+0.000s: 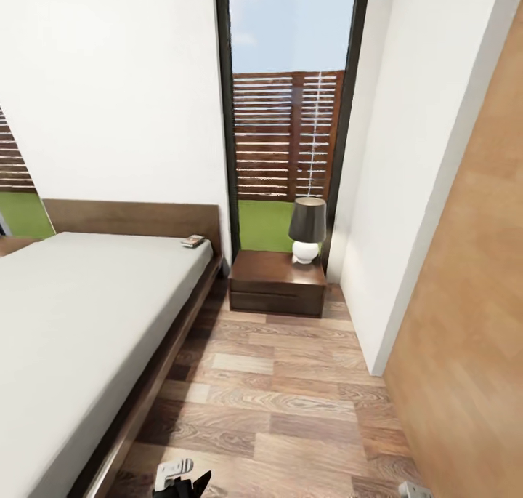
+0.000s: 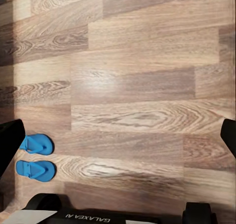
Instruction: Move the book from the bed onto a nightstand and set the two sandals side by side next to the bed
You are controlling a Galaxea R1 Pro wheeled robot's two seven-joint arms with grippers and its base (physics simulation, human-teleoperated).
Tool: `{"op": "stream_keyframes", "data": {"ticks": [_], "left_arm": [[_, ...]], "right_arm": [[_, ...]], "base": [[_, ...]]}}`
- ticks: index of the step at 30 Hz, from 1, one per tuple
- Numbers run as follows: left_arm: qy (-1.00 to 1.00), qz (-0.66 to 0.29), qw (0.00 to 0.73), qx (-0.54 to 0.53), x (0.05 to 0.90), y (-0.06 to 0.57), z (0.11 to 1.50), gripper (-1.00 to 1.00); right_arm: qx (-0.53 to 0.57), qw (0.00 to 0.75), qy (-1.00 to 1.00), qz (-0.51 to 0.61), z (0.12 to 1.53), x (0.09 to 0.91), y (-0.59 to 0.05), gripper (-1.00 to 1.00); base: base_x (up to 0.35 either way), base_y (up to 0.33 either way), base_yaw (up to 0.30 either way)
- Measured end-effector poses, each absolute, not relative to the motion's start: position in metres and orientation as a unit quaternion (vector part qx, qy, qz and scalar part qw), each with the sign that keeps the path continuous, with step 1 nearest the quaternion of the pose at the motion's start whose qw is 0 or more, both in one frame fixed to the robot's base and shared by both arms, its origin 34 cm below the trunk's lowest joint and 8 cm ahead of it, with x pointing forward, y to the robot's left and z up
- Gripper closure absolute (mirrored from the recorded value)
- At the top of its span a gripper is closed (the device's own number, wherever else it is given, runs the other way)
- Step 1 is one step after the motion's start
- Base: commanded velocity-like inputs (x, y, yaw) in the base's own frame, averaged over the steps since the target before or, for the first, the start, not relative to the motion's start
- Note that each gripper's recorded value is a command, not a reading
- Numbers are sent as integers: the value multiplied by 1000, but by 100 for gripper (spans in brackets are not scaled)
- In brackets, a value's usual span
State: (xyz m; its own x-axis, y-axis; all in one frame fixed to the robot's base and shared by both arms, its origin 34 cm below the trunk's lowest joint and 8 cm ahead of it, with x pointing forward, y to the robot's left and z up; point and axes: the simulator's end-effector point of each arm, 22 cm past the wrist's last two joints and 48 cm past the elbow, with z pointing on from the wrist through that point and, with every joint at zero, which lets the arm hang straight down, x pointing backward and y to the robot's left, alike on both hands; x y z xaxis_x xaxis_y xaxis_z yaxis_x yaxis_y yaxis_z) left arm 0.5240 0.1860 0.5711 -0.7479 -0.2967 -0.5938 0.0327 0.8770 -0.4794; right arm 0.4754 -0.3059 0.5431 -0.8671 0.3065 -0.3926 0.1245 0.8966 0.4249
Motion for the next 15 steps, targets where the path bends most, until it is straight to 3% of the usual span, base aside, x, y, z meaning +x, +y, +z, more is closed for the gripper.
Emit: {"op": "stream_keyframes", "data": {"ticks": [5, 15], "left_arm": [[904, -237, 347, -74, 524, 186, 571, -100], [904, -237, 347, -73, 523, 186, 571, -100]], "right_arm": [[114, 231, 946, 197, 543, 475, -306, -100], [114, 231, 946, 197, 543, 475, -306, -100]], "base": [[0, -73, -189], [0, -28, -24]]}}
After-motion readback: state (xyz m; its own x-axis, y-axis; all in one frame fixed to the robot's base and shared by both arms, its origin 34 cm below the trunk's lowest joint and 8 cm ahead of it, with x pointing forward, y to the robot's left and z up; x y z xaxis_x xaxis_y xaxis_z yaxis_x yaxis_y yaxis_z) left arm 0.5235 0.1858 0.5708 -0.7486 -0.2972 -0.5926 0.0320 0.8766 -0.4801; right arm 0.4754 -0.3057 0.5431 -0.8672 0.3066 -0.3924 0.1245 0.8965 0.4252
